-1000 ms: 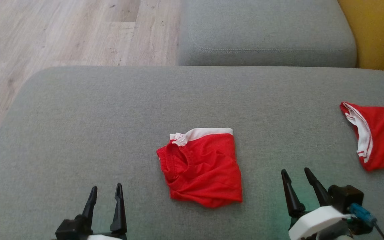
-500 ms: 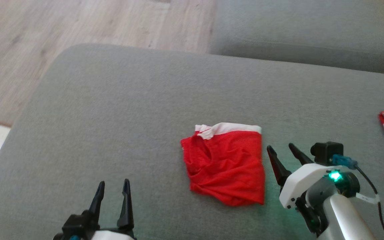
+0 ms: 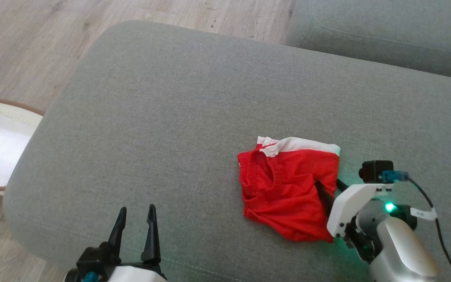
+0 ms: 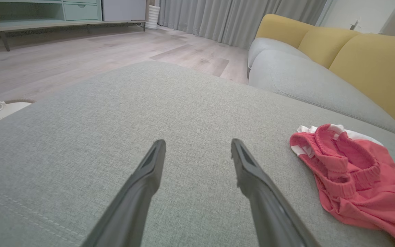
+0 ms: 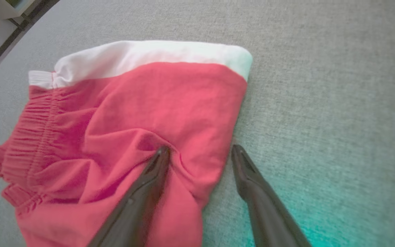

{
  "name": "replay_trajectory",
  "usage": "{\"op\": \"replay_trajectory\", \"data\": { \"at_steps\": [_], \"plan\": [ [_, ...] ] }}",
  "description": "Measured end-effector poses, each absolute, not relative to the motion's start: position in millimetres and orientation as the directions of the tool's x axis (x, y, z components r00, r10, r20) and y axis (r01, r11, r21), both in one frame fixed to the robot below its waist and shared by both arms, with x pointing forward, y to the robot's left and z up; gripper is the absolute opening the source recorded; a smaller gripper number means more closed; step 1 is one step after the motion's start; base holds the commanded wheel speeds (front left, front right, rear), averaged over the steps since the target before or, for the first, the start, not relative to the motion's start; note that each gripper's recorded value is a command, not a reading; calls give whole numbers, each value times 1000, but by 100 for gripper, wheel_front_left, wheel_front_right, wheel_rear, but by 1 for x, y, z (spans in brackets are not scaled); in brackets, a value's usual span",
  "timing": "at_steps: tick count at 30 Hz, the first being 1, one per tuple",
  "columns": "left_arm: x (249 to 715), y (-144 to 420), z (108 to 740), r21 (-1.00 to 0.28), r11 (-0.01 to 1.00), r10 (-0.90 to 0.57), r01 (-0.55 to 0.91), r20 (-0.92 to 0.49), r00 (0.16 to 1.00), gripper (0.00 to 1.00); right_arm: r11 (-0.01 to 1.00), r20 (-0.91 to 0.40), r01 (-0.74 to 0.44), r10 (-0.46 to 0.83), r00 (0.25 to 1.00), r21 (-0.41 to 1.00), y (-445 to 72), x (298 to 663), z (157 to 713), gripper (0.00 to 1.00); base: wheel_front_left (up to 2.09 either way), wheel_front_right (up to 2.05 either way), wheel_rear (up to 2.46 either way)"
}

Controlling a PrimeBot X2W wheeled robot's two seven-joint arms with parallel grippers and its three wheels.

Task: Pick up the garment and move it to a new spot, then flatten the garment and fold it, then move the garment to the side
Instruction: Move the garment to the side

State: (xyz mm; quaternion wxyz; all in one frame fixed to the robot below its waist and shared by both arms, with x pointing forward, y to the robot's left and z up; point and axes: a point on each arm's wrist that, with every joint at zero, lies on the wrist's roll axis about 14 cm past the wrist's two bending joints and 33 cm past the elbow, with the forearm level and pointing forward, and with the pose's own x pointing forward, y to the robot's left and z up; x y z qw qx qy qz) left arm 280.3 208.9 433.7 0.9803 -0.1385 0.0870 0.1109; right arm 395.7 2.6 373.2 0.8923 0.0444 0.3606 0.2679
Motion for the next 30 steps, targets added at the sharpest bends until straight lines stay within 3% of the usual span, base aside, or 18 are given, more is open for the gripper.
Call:
{"op": "replay_trajectory", "data": {
  "at_steps": [1, 2, 8, 13, 22, 30],
  "plan": [
    [281, 208, 434, -252, 938, 189, -237, -202, 961, 100, 852, -620, -444, 512, 595, 278, 3, 396, 374, 35, 0, 0, 0],
    [283, 206, 433, -253, 939, 183, -232, -202, 962, 100, 850, -618, -444, 516, 593, 284, 4, 396, 374, 0, 0, 0, 0],
    [300, 188, 434, -247, 956, 110, -157, -195, 975, 100, 857, -589, -422, 511, 626, 294, -6, 394, 378, 0, 0, 0, 0],
    [326, 157, 442, -252, 967, -8, -34, -161, 987, 100, 894, -534, -367, 448, 717, 257, -38, 410, 397, 0, 0, 0, 0],
    [385, 79, 459, -251, 938, -269, 239, -91, 959, 100, 987, -443, -99, 146, 885, 128, -161, 424, 434, 0, 0, 0, 0],
    [412, 17, 446, -263, 873, -451, 412, -109, 886, 100, 991, -460, 104, -54, 886, 83, -236, 401, 431, 0, 0, 0, 0]
  ]
}}
